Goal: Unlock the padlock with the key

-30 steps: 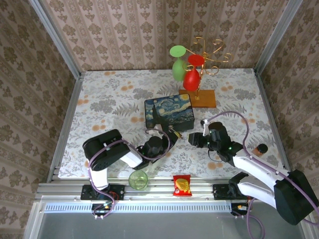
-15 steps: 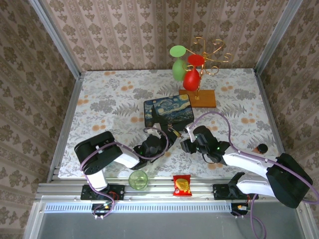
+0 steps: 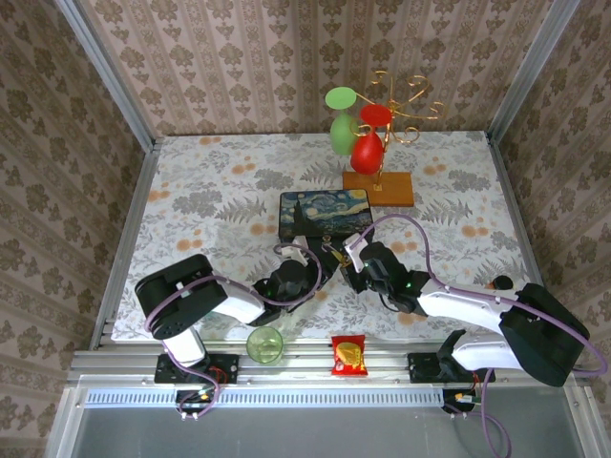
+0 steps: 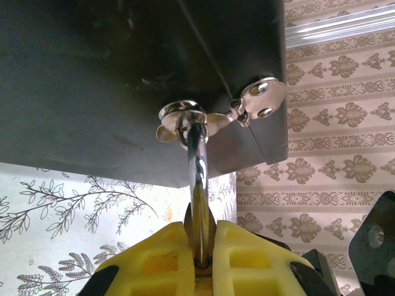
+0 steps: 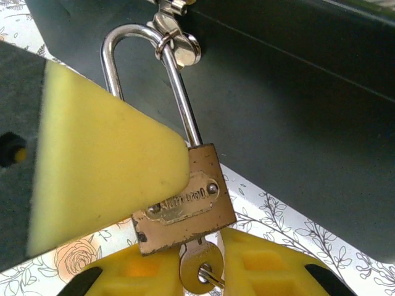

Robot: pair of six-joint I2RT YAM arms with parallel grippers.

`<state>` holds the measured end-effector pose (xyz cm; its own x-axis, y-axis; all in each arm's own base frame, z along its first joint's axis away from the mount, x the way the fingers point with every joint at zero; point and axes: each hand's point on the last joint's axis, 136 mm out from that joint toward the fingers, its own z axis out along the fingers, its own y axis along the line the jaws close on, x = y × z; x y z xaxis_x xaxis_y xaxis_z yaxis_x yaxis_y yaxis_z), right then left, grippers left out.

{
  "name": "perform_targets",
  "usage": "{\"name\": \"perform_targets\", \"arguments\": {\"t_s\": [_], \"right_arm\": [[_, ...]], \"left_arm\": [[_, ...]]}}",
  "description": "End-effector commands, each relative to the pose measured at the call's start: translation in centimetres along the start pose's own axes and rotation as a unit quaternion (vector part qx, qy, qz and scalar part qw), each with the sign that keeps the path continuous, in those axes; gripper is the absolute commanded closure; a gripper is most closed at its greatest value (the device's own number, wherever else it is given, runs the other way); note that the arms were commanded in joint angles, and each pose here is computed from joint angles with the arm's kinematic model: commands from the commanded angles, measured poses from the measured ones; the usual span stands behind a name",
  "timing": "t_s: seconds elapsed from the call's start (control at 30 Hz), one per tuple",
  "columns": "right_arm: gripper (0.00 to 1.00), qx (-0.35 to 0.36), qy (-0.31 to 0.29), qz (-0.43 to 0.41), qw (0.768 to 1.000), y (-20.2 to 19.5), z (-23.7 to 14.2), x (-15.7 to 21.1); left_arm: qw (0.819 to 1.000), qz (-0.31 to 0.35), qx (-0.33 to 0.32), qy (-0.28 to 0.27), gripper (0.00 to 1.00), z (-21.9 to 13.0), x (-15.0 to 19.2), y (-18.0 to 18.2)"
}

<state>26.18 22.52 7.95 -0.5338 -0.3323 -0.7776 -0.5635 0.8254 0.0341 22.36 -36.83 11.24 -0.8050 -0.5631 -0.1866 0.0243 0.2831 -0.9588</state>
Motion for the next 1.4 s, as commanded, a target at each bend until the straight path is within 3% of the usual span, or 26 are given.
{"name": "perform_targets", "arguments": {"t_s": [0.0,0.37,0.63,0.83,1.0,1.2,1.37], "right_arm": [[0.85,-0.003,-0.037,0.003,0.999,0.3,-0.2,-2.1],[0.92,-0.127,-0.014,0.113,0.985,3.7,0.0,0.4],[0.94,-0.181,0.013,0.232,0.956,3.8,0.5,3.0],[0.94,-0.181,0.024,0.26,0.948,3.1,0.5,3.6],[0.95,-0.217,0.018,0.288,0.933,3.4,0.1,3.2],[0.95,-0.221,0.032,0.304,0.926,3.4,0.5,4.1],[0.94,-0.231,0.038,0.32,0.918,3.5,0.7,4.1]], "left_arm": [[0.999,-0.001,0.043,0.008,1.0,-0.4,0.5,-2.3],[1.0,0.003,0.007,0.015,0.94,0.3,1.2,1.7],[1.0,0.01,-0.026,0.006,0.76,-0.3,0.8,4.9],[0.996,0.053,-0.068,0.002,0.69,-1.2,0.0,6.5],[0.99,0.09,-0.11,0.003,0.72,-1.8,-0.7,7.7],[0.988,0.099,-0.116,0.008,0.88,-1.7,-0.6,8.1],[0.987,0.105,-0.122,0.014,0.88,-1.4,-0.4,8.7]]}}
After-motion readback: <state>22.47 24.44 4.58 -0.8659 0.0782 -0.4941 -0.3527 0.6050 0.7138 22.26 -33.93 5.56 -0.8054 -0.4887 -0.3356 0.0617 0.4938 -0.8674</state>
